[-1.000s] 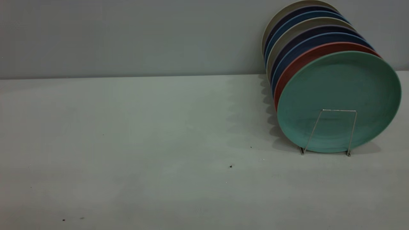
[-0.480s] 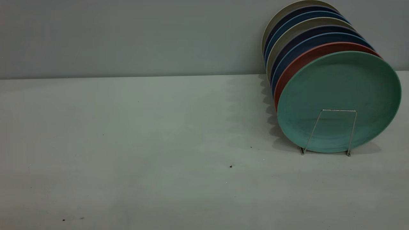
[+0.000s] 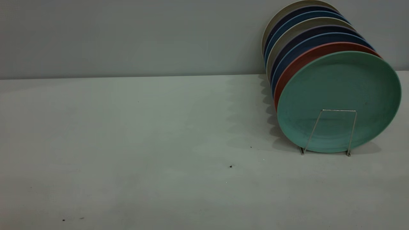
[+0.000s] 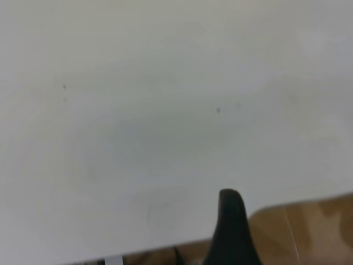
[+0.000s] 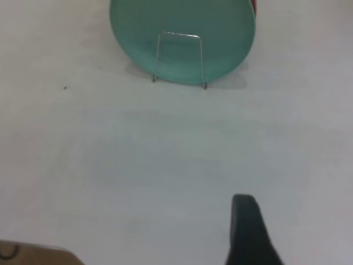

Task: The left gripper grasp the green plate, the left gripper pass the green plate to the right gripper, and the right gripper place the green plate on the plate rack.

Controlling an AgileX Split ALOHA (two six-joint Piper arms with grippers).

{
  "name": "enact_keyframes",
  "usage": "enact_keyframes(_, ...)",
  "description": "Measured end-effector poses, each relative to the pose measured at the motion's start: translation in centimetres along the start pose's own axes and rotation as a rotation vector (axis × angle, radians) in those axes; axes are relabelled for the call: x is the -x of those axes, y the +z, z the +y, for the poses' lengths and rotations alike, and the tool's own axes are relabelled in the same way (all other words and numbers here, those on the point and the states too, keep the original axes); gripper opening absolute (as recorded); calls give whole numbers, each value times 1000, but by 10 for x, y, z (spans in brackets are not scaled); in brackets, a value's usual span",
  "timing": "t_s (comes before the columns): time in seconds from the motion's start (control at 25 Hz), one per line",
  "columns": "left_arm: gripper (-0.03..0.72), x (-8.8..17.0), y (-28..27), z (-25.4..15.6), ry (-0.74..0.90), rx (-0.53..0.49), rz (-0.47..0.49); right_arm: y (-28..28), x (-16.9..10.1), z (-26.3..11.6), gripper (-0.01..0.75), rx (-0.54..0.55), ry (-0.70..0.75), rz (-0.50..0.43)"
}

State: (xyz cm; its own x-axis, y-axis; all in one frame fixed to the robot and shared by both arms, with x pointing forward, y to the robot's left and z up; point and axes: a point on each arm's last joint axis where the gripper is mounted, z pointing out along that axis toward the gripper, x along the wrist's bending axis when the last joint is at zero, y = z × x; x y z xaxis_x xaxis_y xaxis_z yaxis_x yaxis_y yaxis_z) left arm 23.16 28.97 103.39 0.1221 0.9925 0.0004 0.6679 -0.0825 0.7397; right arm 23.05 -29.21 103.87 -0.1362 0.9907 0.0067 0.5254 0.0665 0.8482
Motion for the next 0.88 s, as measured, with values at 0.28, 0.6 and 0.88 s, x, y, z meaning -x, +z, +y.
enact_keyframes(0.28, 589, 2, -7, -8, 9, 65, 7, 0, 0, 0, 473, 0, 1, 0)
enact_keyframes(0.6, 589, 2, -7, -8, 9, 65, 7, 0, 0, 0, 473, 0, 2, 0)
enact_keyframes(0.88, 589, 2, -7, -8, 9, 65, 7, 0, 0, 0, 473, 0, 2, 0)
